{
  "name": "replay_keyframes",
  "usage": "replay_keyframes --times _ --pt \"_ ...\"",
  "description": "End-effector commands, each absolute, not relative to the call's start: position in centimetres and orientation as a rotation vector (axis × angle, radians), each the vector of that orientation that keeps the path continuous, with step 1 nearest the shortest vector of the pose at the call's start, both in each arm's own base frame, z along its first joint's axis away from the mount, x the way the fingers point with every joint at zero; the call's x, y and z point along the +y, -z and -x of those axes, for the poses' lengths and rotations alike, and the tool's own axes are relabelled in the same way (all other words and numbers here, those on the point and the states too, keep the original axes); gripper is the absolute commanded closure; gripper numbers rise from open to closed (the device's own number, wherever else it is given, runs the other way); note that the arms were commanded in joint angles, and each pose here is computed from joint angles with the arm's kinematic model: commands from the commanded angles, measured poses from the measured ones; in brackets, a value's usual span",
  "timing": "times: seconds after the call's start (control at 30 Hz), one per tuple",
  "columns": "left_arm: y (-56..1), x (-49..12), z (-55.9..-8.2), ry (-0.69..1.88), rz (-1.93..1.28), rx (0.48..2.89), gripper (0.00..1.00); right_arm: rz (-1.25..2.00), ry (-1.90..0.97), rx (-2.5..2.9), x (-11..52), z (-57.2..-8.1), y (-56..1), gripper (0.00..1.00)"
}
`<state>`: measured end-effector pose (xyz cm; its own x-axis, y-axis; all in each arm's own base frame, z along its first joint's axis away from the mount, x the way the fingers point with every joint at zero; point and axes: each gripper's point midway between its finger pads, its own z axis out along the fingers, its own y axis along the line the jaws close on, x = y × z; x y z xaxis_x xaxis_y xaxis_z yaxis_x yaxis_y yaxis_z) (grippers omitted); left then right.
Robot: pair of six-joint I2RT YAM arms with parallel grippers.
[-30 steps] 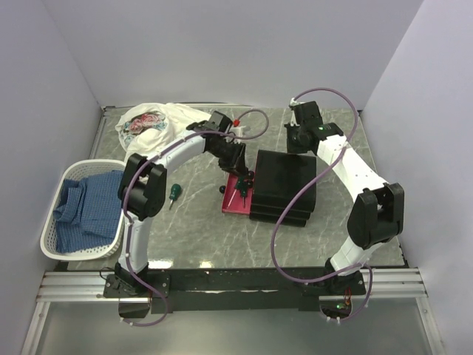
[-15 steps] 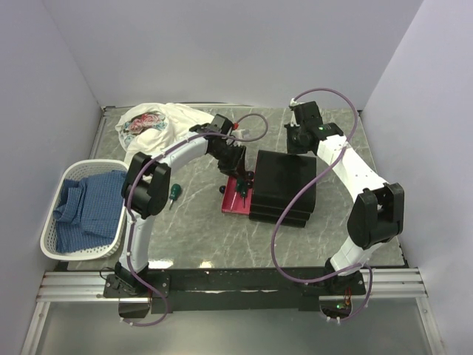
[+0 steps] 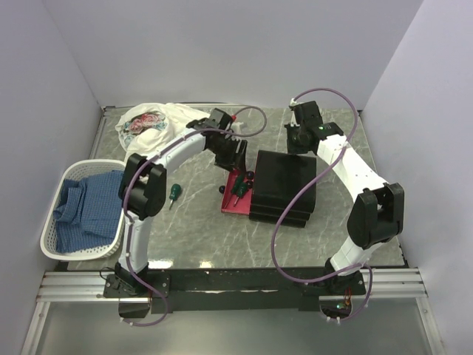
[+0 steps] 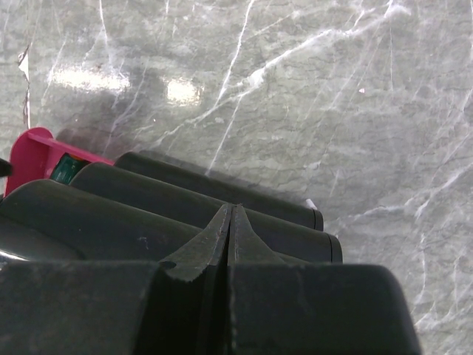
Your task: Sort the tools into containers
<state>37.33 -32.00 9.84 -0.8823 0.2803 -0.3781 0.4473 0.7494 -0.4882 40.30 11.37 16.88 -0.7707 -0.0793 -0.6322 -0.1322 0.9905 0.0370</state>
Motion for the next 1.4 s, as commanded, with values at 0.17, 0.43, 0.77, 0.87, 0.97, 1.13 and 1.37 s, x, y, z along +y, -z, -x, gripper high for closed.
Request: replay_keyframes --times 0.17,0.43,0.77,0.87,0.97,1.13,1.37 --pt "-16.3 -25.3 -39.6 0.604 -0.516 2.507 0.35 0.206 -0.086 2.479 11.6 -39.5 -17.7 1.00" --pt "-13.1 -14.9 -36.9 0.233 -0.465 2.593 0.33 0.252 -0.093 2.322 11.9 -41.6 -22.8 0.35" --pt "-9.3 -9.0 -36.7 -0.007 -0.428 2.698 0.32 0.505 -0.280 2.225 14.5 -38.4 -26.1 0.14" --pt "-8.3 -8.5 -36.2 -0.031 -0.439 2.736 0.34 0.517 -0.297 2.219 14.4 -37.2 -26.2 0.14" --pt "-7.8 -8.5 -35.7 -0.015 -0.448 2.761 0.33 0.506 -0.313 2.226 14.2 -36.0 -26.0 0.15" --pt "-6.0 -8.1 -34.5 -0.025 -0.452 2.817 0.33 0.518 -0.322 2.210 14.0 -34.9 -26.4 0.15" --pt "-4.0 -8.3 -33.9 0.001 -0.480 2.880 0.37 0.540 -0.332 2.195 14.1 -34.4 -26.8 0.15"
